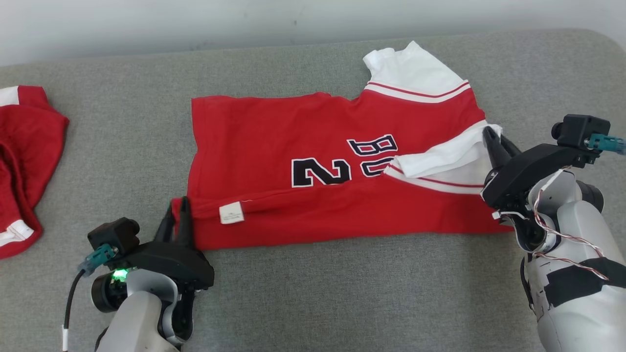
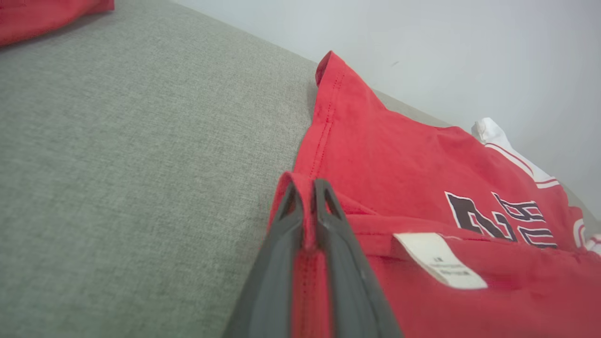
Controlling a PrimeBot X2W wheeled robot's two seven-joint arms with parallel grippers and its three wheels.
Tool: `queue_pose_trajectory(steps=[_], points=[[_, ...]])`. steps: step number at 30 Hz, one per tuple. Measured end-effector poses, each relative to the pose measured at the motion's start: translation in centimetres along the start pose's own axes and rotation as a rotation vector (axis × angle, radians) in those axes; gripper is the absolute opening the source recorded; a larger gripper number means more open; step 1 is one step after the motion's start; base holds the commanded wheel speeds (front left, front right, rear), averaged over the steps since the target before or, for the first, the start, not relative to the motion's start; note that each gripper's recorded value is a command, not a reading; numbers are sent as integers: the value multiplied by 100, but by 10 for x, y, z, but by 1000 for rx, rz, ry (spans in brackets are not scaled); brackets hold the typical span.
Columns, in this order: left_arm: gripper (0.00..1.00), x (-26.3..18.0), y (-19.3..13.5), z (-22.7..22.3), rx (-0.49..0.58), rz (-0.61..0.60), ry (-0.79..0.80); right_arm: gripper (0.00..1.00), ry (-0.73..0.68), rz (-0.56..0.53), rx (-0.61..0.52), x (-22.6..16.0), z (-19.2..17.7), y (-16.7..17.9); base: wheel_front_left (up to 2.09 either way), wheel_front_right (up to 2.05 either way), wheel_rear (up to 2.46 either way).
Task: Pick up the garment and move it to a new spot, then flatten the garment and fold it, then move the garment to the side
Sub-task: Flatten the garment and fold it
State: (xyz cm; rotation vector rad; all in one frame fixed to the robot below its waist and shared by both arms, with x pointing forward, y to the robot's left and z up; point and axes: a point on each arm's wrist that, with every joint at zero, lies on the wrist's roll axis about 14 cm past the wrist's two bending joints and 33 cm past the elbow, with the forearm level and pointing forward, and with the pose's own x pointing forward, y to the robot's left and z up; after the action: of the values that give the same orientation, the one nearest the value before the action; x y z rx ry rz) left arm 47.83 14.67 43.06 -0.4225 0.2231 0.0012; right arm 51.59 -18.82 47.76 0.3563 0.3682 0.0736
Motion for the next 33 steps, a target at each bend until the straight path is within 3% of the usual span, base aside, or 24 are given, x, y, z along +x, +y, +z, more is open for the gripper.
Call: queue_pose_trajectory(steps=[11,21,33], points=[[100,-17,-1,7,56,-20,-51,100,-127,-14,7,-12,22,-1,0,0,0],[100,-35,1,-16,218,-13,5,100,90,-108,-112,-40,-32,-43,0,0,0],[100,-18,7,-36,354,24,107,100,288,-167,-152,-35,-74,-58,0,0,0]])
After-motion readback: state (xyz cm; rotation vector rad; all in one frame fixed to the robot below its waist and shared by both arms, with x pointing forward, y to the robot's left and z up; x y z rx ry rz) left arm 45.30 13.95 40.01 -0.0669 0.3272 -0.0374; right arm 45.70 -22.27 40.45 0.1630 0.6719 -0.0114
